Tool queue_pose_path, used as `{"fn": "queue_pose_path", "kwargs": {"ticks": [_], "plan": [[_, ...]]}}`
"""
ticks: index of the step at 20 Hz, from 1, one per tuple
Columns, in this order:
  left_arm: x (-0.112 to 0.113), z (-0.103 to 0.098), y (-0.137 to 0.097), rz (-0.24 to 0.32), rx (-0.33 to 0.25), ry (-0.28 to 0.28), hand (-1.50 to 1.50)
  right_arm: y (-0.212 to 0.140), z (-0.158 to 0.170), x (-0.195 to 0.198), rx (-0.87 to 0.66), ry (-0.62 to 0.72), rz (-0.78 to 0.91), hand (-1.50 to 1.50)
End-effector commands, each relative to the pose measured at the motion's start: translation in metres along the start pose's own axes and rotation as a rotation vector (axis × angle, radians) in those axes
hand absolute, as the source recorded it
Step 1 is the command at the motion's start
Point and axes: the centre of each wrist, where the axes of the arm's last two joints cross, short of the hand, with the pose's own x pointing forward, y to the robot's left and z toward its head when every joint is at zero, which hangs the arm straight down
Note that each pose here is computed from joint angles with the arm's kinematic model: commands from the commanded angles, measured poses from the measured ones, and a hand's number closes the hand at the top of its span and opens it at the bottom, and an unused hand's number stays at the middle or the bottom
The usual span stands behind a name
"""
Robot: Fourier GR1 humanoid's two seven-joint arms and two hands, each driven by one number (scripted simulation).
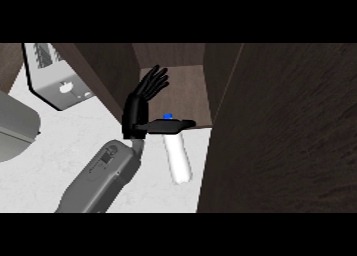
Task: Pick up the bottled water, place it into the cabinet and close the cabinet
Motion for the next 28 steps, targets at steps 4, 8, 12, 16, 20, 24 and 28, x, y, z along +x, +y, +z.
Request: {"fn": "queue_pose_path", "kwargs": {"ticks": [4, 8, 12, 16, 20, 24, 28], "plan": [[0.024, -0.038, -0.034, 0.199, -0.162, -0.072, -1.50, -0.003, 0.012, 0.013, -0.021, -0.007, 0.037, -1.50], [0.025, -0.021, -0.022, 0.194, -0.155, -0.073, 1.50, 0.000, 0.022, 0.023, -0.025, 0.012, 0.045, -1.50], [0.019, 0.008, 0.006, 0.219, -0.156, -0.048, 1.50, 0.000, 0.017, 0.029, 0.024, -0.007, 0.105, -1.50], [0.003, 0.040, 0.017, 0.209, -0.174, -0.014, 1.50, -0.003, 0.006, 0.024, 0.155, 0.047, 0.183, 1.50], [0.014, 0.064, 0.033, 0.197, -0.162, -0.029, 1.50, 0.006, 0.002, 0.017, 0.240, 0.132, 0.178, 1.50], [0.028, 0.083, 0.056, 0.185, -0.142, -0.058, 1.50, 0.023, 0.006, 0.021, 0.299, 0.165, 0.057, 1.50], [0.030, 0.101, 0.072, 0.201, -0.113, -0.047, 1.50, 0.037, 0.004, 0.027, 0.305, 0.151, 0.013, 1.50]]}}
